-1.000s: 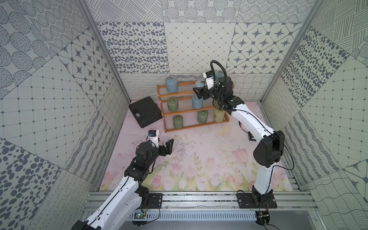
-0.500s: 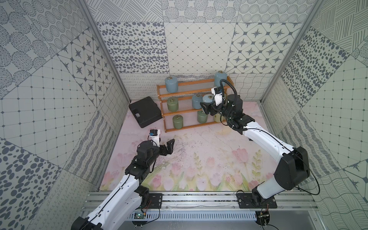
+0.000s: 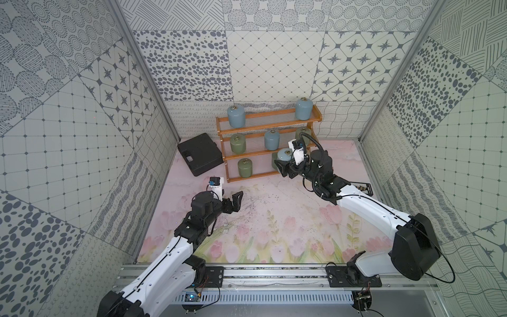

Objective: Remove the tea canisters from the shelf
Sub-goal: Place the tea canister at the center of the board.

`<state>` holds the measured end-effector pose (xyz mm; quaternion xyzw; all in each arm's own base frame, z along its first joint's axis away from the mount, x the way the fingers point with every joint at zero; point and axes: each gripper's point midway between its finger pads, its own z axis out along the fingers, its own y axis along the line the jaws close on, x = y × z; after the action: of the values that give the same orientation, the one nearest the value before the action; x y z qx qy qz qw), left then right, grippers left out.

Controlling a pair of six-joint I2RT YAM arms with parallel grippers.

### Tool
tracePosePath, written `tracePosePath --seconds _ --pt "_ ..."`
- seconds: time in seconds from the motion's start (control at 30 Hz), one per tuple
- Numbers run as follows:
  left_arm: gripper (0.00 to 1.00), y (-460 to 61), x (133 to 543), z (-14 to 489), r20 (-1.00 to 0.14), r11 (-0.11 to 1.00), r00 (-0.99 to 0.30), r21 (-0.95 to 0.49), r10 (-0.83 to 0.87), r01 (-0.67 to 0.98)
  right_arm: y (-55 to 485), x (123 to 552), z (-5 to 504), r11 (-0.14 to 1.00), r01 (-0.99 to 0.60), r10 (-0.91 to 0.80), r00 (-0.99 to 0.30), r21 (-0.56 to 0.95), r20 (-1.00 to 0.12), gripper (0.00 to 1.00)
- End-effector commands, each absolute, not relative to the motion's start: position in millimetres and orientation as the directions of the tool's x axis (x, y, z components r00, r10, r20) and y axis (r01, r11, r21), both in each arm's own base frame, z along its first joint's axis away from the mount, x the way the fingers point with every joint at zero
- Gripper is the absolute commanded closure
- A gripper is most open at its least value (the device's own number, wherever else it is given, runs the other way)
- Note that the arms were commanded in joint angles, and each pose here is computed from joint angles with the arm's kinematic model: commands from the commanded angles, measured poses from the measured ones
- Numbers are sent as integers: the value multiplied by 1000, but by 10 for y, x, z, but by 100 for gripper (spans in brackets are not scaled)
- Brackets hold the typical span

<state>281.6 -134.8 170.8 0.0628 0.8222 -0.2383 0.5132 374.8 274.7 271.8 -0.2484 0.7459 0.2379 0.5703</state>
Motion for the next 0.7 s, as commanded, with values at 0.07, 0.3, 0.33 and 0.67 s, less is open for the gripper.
tracePosePath --seconds 0.07,0.3,0.33,0.67 --pt "0 -1475 2908 1928 -894 853 -420 -337 -158 398 2763 3562 3238 759 -649 31 -38 49 -999 36" --pt "0 -1597 3020 2000 -894 842 -422 -340 -151 419 2836 3346 2894 755 -653 18 -60 53 -998 38" --pt "0 -1622 3031 2010 -896 842 -420 -336 -146 423 2842 3322 2844 755 -654 15 -63 52 -998 38" --pt "0 -1720 3016 2042 -903 848 -409 -318 -134 423 2882 3052 2428 733 -676 9 -98 73 -995 38"
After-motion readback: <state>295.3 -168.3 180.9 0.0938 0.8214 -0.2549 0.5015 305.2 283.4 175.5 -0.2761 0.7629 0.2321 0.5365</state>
